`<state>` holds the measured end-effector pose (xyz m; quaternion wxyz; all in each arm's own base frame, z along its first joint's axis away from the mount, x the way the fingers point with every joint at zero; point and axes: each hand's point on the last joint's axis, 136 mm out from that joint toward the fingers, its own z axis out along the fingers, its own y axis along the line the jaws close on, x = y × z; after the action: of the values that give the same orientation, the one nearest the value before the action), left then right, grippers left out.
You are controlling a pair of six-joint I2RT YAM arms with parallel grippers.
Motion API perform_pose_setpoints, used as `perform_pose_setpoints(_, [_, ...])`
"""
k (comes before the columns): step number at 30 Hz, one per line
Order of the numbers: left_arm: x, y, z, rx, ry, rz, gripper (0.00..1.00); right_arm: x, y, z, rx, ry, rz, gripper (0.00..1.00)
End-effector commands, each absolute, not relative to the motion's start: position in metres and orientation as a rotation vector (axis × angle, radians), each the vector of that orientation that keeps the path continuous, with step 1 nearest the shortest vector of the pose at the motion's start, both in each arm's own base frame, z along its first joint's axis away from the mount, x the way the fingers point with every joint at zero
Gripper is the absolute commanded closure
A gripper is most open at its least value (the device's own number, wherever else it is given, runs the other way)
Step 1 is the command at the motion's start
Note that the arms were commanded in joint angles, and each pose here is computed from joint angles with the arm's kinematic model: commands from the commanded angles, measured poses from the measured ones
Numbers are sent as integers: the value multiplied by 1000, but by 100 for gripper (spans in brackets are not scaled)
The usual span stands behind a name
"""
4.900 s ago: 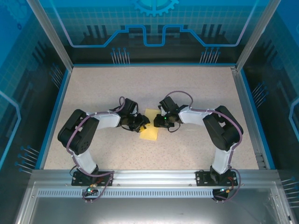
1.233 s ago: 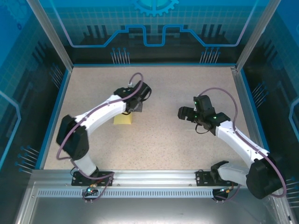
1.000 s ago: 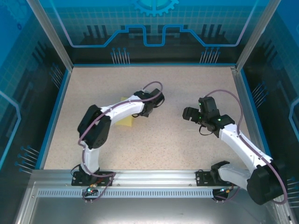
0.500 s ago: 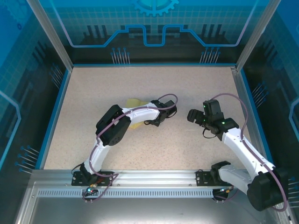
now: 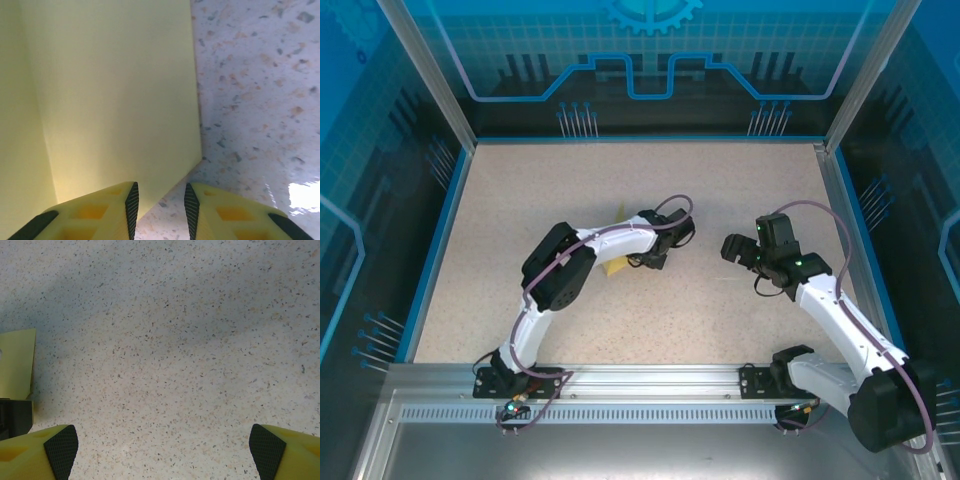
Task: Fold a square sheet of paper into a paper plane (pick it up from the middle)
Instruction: Turn over the paper at the center of the table, then move the paper to the center of the table.
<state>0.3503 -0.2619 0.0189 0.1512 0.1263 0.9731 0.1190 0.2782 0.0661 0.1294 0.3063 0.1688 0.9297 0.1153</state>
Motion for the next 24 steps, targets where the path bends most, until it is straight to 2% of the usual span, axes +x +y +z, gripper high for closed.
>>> perform_pose_setpoints(1, [336,-300,53,363,2812,13,63,274,60,123,492,2478,300,7])
perform_pose_setpoints(5, [323,-330,109,364,2752,-343,57,278,68,122,469,2478,355,7])
perform_pose_setpoints(10, [322,-321,159,230,2676,-606,49,285,96,113,393,2522,518,7])
perform_pose_setpoints(15, [336,-272,158,-34,2651,-724,33,291,137,111,239,2537,644,3])
perform_pose_setpoints(16, [339,-261,149,-81,2660,-725,32,291,145,110,213,2545,649,2])
perform_pose_setpoints(19, [350,-237,124,-198,2693,-762,38,291,170,106,152,2572,670,2])
perform_pose_setpoints(24, [370,-227,84,-291,2751,-782,57,291,204,95,88,2632,680,2])
